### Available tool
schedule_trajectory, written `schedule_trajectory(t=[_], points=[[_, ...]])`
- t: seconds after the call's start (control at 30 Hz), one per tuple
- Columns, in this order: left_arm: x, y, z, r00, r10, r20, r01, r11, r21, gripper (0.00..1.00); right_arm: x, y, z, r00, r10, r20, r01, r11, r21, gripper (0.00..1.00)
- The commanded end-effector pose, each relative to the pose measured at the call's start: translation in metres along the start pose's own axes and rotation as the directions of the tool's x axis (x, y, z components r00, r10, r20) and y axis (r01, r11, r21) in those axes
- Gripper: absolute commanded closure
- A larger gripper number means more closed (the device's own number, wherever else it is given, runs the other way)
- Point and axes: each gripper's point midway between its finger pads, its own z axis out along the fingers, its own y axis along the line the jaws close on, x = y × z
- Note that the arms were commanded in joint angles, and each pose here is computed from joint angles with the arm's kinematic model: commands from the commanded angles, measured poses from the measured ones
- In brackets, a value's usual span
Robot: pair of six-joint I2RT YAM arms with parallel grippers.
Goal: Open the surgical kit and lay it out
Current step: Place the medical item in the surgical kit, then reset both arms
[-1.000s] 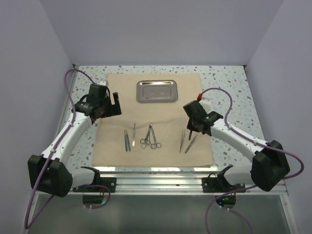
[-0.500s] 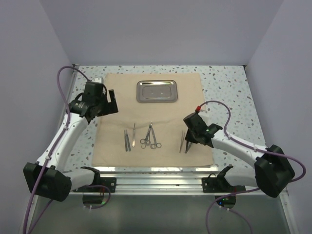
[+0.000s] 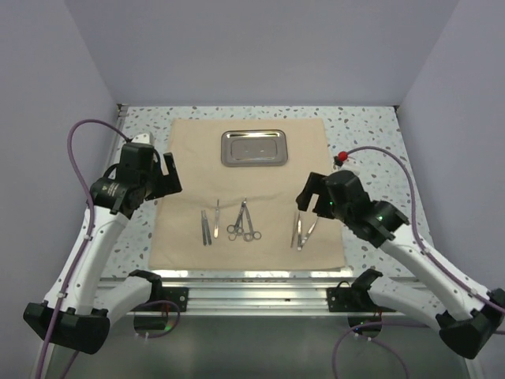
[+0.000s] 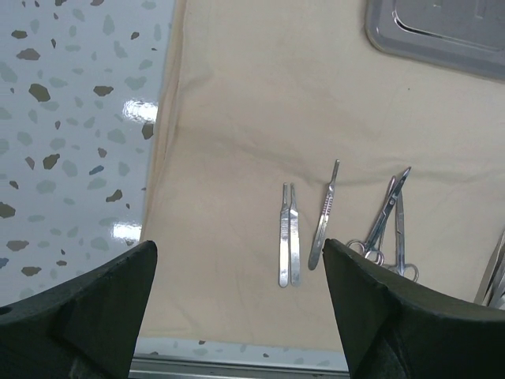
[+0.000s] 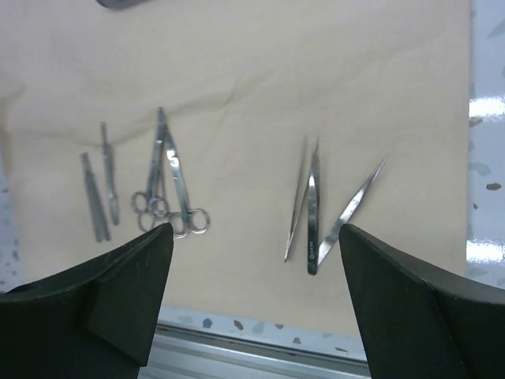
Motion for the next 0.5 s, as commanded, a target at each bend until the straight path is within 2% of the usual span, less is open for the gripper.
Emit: schedule_trajectory(t=[0.0, 0.03, 0.17, 0.33, 0.47], points=[[-0.020, 0.000, -0.022, 0.999, -0.013, 0.050, 0.012, 1.000, 0.003, 0.11, -0.017, 0.009, -0.056, 0.999, -0.045, 0.028, 0.048, 0.991, -0.126, 0.10], [-0.021, 0.001, -0.024, 0.999, -0.010, 0.052, 0.010, 1.000, 0.002, 0.11, -0.011, 0.001, -0.066, 0.999, -0.047, 0.003, 0.047, 0.993, -0.109, 0.08], [-0.018, 0.005, -0.034, 0.998, -0.004, 0.068, 0.003, 1.000, 0.007, 0.11, -0.004, -0.002, -0.103, 0.999, -0.051, 0.007, 0.051, 0.974, -0.222, 0.07], [-0.003, 0.005, -0.036, 0.998, -0.017, 0.068, 0.014, 0.999, 0.043, 0.11, -0.002, -0.012, -0.144, 0.994, 0.045, 0.103, -0.004, 0.932, -0.363, 0.05], [-0.005, 0.001, -0.040, 0.996, -0.025, 0.084, 0.020, 0.997, 0.070, 0.11, -0.003, -0.023, -0.166, 0.985, 0.091, 0.147, -0.024, 0.915, -0.403, 0.02]])
